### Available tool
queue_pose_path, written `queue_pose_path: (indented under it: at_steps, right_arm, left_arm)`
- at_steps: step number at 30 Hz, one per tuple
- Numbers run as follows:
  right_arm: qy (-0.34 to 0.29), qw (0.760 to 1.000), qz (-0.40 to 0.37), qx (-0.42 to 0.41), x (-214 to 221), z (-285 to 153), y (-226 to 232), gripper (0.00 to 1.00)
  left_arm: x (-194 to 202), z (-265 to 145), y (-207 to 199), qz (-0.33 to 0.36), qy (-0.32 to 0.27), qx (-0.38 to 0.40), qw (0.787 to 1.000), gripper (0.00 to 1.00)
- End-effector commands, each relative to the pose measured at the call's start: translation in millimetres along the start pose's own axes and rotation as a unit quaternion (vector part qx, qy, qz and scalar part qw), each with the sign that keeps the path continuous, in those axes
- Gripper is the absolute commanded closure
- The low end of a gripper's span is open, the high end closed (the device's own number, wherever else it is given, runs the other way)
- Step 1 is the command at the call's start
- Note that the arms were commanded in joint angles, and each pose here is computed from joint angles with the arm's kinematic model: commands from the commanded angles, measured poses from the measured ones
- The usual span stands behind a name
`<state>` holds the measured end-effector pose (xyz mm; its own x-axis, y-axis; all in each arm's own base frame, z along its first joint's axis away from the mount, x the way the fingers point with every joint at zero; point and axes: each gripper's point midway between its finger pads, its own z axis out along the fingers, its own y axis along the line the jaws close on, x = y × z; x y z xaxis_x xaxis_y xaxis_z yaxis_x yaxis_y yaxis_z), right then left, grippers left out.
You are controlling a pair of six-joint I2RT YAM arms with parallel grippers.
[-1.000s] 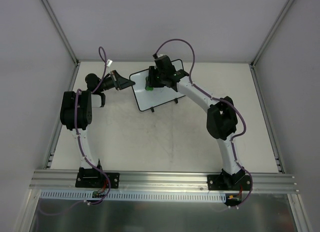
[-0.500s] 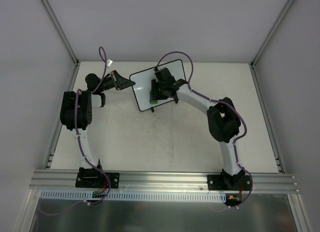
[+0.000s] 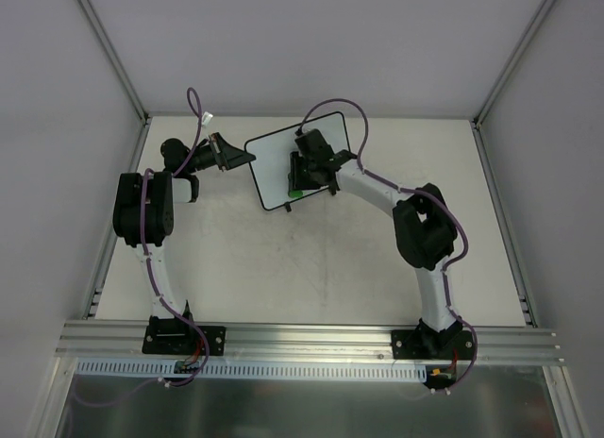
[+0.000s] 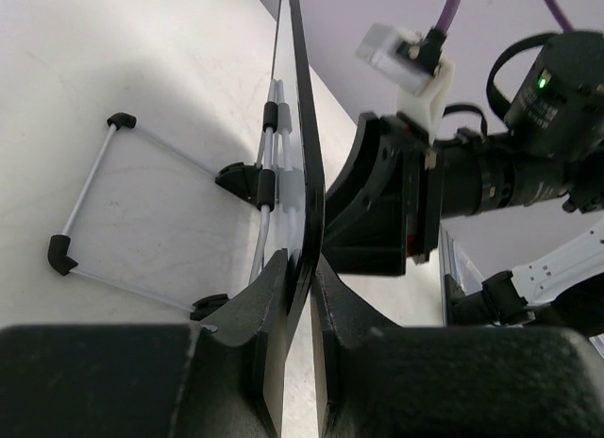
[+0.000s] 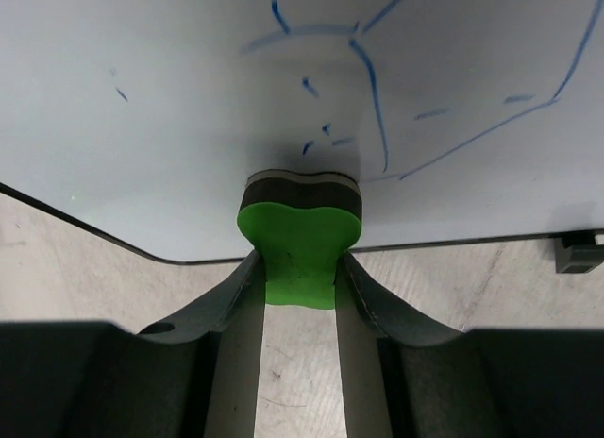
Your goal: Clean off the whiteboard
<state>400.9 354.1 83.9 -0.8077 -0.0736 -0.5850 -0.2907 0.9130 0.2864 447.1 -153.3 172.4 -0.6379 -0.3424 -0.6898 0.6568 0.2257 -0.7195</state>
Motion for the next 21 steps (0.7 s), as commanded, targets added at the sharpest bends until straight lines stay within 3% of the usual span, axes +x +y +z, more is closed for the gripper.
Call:
queue_pose_path:
  at_steps: [1,13,21]
  right_arm:
    - [-0.084,0.996,0.022,0.003,-64.8,-16.5,-3.3,1.00]
    - [-0.108,0.993,0.043,0.011,-99.9,-23.4,-39.0,1.00]
    - [-0.104,0.994,0.038,-0.007,-101.4,-21.7,-29.4,1.00]
  left_arm:
    - [-9.9,-0.2,-57.3,0.179,0.010,0.082,0.980,1.00]
    - [-9.8,0.3,-54.8,0.177,0.010,0.082,0.981,1.00]
    - [-9.5,0.3,-54.8,0.178,0.011,0.082,0.981,1.00]
